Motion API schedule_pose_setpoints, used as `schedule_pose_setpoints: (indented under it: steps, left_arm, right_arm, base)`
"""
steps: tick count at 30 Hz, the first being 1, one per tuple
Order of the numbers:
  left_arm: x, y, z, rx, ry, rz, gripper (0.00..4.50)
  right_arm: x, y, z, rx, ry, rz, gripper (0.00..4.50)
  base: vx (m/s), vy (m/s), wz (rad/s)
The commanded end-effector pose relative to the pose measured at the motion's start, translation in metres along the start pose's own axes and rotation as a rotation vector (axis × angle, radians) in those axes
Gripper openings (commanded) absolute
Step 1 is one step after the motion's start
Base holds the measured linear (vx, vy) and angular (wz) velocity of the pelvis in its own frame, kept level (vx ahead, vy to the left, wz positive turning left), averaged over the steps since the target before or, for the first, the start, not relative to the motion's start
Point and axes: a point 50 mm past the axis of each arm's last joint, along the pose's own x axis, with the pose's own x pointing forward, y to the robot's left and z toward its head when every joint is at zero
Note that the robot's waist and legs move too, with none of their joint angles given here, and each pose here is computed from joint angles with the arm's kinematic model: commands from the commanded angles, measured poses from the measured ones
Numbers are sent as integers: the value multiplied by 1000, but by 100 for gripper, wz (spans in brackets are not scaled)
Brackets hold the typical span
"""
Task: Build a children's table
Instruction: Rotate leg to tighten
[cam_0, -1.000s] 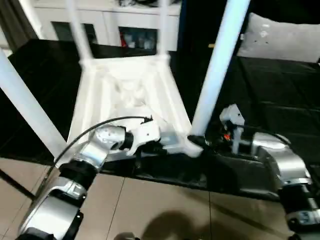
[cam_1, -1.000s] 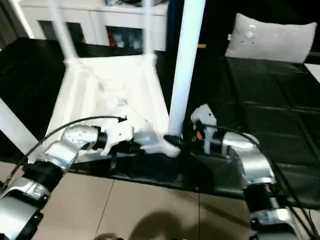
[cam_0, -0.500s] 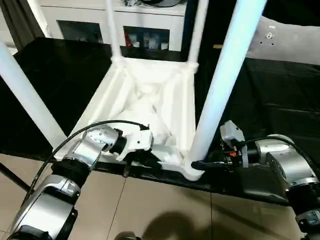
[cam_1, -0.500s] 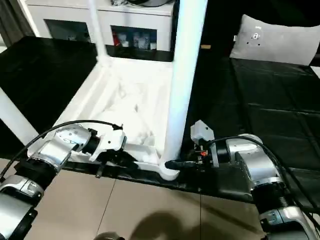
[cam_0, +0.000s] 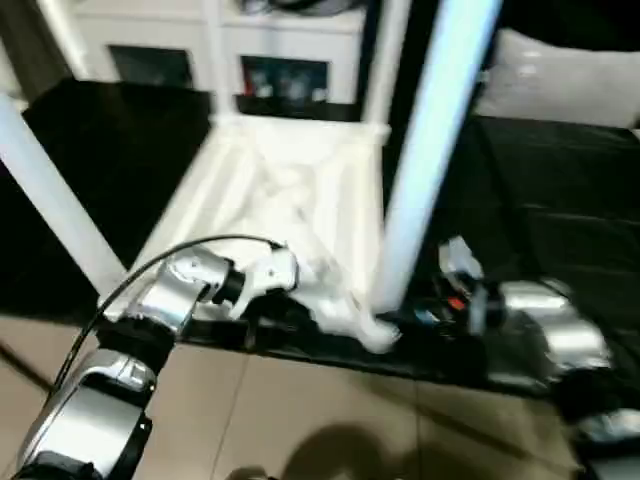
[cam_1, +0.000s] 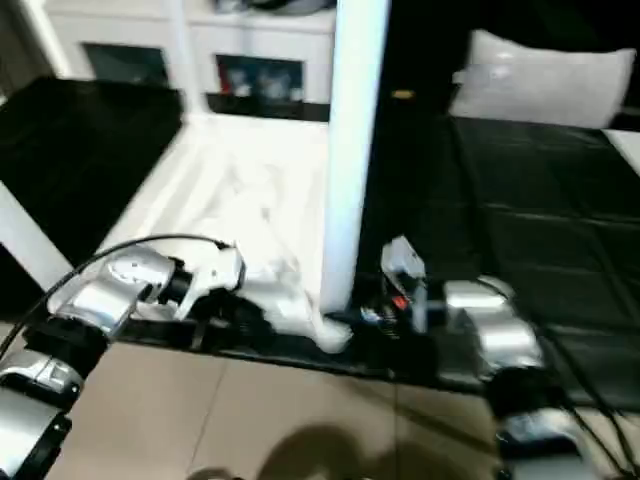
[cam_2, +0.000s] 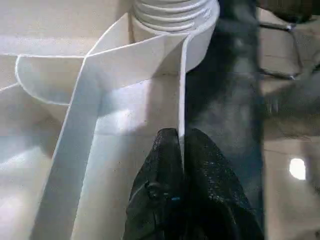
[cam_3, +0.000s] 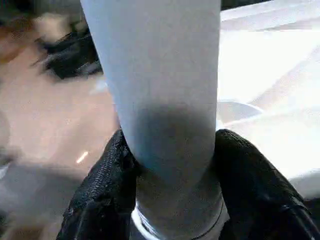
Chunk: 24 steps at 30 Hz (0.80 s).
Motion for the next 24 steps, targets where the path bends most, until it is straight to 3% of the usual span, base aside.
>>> schedule_pose_setpoints:
  steps: [1,6,7,9,10,13,19,24]
  left_arm:
    - [19,-1,27,-6,-84,-1,0]
    - [42,4,46,-81,-129,154,0]
    - [51,5,53,-86,-139,194,0]
    - [55,5,57,-78,-139,217,0]
    - [57,6,58,-79,-136,234,0]
    - [57,7,58,-73,-126,263,0]
    - [39,10,43,-6,-57,282,0]
    - [29,9,39,46,-68,238,0]
  right_arm:
    - [7,-16,-18,121,55,-265,201]
    - [33,-22,-9,199,49,-490,201]
    - [44,-20,0,192,-6,-523,201]
    - [48,-20,4,184,-50,-526,201]
    - [50,-21,6,178,-72,-533,256]
    - [51,-20,10,175,-100,-527,291]
    - [30,1,11,33,-102,-327,350]
    - [12,5,11,-18,-82,-280,383]
  base:
    - [0,0,0]
    - [0,0,0]
    - [0,0,0]
    - [0,0,0]
    - [0,0,0]
    - [0,0,0]
    - [0,0,0]
    - [0,0,0]
